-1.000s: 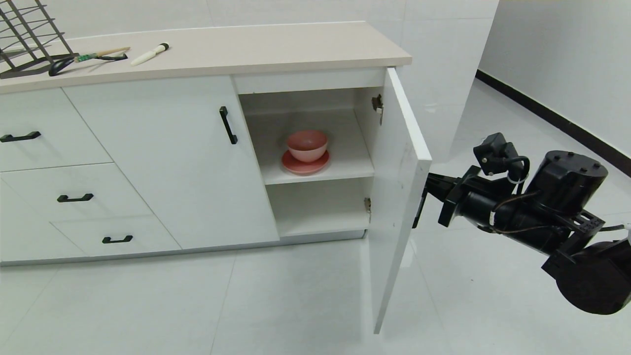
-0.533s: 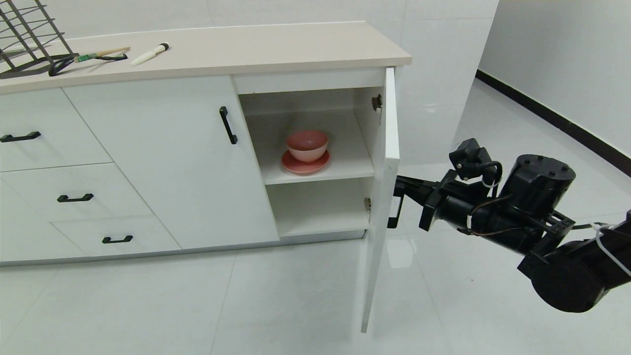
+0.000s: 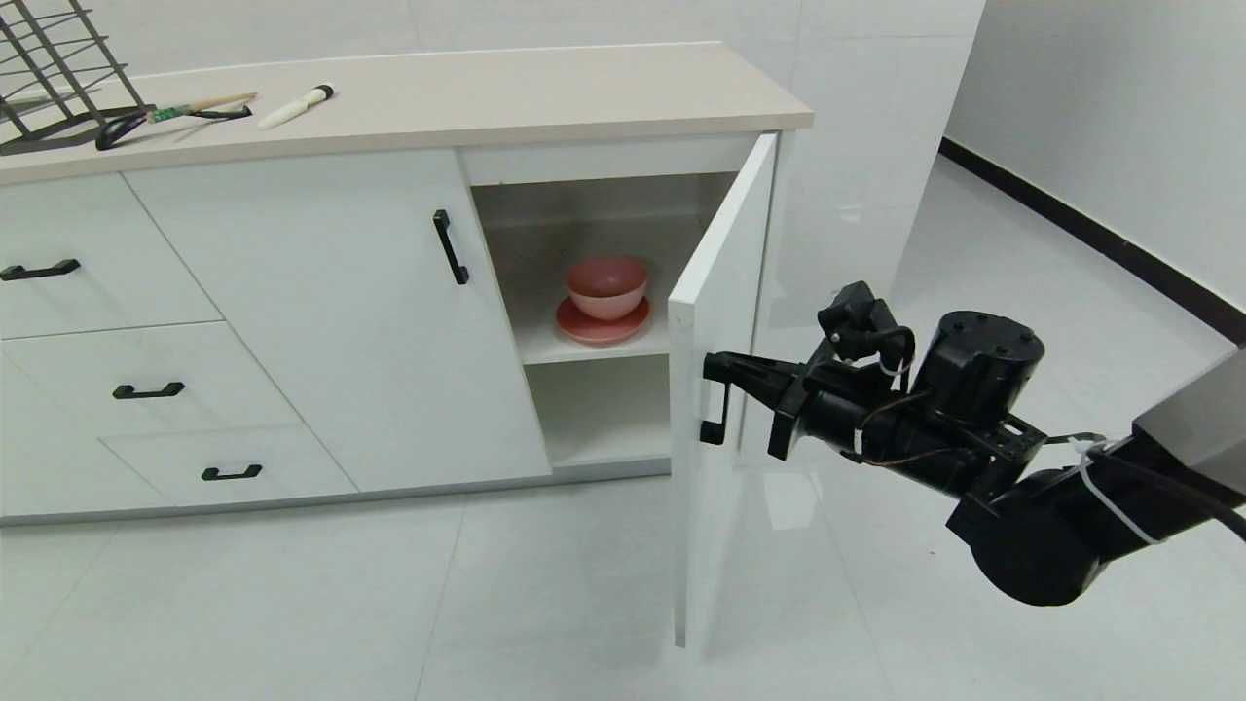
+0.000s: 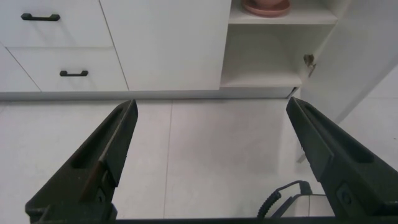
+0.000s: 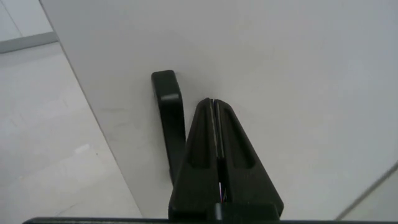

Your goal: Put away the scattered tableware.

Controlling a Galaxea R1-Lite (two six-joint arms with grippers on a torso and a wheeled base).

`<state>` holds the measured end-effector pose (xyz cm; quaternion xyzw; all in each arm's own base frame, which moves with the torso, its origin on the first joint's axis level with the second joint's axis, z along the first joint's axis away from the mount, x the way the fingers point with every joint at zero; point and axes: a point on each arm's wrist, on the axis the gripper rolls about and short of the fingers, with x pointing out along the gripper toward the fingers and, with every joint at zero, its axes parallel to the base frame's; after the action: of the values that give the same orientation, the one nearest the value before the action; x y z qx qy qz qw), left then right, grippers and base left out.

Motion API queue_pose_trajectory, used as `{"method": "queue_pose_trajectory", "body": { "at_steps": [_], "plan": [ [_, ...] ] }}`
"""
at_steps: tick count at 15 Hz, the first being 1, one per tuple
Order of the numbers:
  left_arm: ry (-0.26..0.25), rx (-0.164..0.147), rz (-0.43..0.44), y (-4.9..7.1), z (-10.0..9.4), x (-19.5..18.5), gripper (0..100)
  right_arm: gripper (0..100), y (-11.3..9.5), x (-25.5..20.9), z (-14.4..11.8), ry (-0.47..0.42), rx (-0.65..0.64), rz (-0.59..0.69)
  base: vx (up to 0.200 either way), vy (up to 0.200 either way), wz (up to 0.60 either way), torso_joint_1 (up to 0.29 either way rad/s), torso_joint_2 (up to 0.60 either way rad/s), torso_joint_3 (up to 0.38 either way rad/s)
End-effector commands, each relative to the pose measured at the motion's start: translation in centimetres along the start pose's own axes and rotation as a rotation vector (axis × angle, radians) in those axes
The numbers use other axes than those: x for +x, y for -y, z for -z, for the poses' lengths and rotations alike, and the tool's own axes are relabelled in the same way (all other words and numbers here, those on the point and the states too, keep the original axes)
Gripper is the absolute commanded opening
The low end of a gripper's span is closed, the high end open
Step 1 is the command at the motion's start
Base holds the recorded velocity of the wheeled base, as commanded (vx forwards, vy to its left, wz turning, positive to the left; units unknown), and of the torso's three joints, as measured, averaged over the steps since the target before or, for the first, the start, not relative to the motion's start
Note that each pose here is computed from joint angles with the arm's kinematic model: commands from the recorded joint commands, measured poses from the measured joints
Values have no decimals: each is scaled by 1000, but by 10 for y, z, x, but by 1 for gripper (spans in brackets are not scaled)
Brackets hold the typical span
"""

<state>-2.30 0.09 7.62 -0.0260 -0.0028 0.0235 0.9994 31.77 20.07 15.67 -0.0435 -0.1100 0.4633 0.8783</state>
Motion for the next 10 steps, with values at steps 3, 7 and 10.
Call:
{"method": "queue_pose_trajectory", "body": {
  "at_steps": [3, 7, 10],
  "plan": [
    [2, 0, -2, 0, 0, 0, 100, 0, -5, 43, 27, 25, 16, -44, 0, 0, 0, 0, 0, 0],
    [0, 0, 0, 0, 0, 0, 100, 0, -31, 88, 47, 96, 21, -119, 0, 0, 0, 0, 0, 0],
    [0, 0, 0, 0, 0, 0, 100, 0, -31, 111, 65, 135, 33, -113, 0, 0, 0, 0, 0, 0]
  ]
}}
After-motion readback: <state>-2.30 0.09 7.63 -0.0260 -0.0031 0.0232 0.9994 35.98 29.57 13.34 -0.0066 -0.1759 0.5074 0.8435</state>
